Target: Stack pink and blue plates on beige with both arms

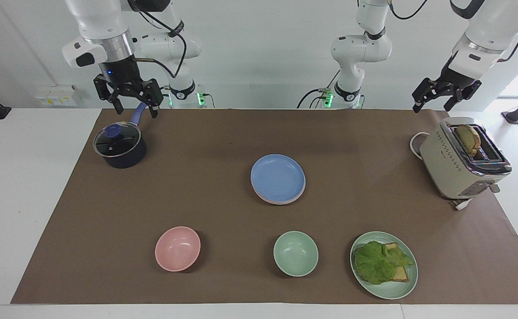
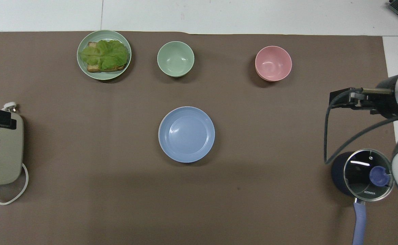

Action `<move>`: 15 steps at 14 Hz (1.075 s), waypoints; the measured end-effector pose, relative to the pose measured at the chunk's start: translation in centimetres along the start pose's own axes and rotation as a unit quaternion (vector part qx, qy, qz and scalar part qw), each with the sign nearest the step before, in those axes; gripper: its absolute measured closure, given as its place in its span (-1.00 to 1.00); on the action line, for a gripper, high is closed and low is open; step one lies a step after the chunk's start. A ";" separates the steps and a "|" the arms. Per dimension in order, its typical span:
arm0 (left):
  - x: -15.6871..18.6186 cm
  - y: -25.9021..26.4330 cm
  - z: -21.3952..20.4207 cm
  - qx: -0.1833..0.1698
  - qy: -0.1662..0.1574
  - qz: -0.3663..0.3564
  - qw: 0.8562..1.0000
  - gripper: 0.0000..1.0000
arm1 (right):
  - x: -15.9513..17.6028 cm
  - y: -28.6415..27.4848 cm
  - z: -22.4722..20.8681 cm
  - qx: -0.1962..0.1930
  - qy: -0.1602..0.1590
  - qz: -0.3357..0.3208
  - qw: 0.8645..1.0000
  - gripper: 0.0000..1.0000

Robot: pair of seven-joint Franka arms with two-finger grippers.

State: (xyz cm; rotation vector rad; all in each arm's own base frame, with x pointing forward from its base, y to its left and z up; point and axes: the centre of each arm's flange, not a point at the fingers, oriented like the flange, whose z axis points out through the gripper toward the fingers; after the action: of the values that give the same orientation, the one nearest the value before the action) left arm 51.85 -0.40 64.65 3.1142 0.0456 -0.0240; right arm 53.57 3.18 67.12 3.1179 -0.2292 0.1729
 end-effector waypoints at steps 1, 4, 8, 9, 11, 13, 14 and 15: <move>0.0 0.0 0.0 0.000 0.000 0.000 1.000 -1.00 | -0.3 1.1 -0.7 0.000 0.002 -0.003 1.000 -1.00; 0.0 0.0 0.0 0.000 0.000 0.000 1.000 -1.00 | -1.0 3.6 -1.9 0.001 -0.001 -0.017 1.000 -1.00; 0.0 0.0 0.0 0.000 0.000 0.000 1.000 -1.00 | -1.4 3.5 -0.2 -0.002 -0.026 -0.028 0.999 -1.00; 0.0 0.0 0.0 0.000 0.000 0.000 1.000 -1.00 | -1.4 3.5 0.1 -0.002 -0.028 -0.028 0.999 -1.00; 0.0 0.0 0.0 0.000 0.000 0.000 1.000 -1.00 | -1.4 3.5 0.2 -0.003 -0.030 -0.028 0.999 -1.00; 0.0 0.0 0.0 0.000 0.000 0.000 1.000 -1.00 | -1.4 3.5 0.2 -0.002 -0.030 -0.029 0.999 -1.00; 0.0 0.0 0.0 0.000 0.000 0.000 1.000 -1.00 | -1.4 3.5 0.2 -0.002 -0.030 -0.031 0.999 -1.00; 0.0 0.0 0.0 0.000 0.000 0.000 1.000 -1.00 | -1.6 3.5 0.3 -0.003 -0.036 -0.042 0.998 -1.00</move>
State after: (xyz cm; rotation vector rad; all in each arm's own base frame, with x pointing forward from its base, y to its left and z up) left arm 51.85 -0.40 64.65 3.1142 0.0456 -0.0240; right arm 51.53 -0.06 66.67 3.1243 -0.0981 0.0600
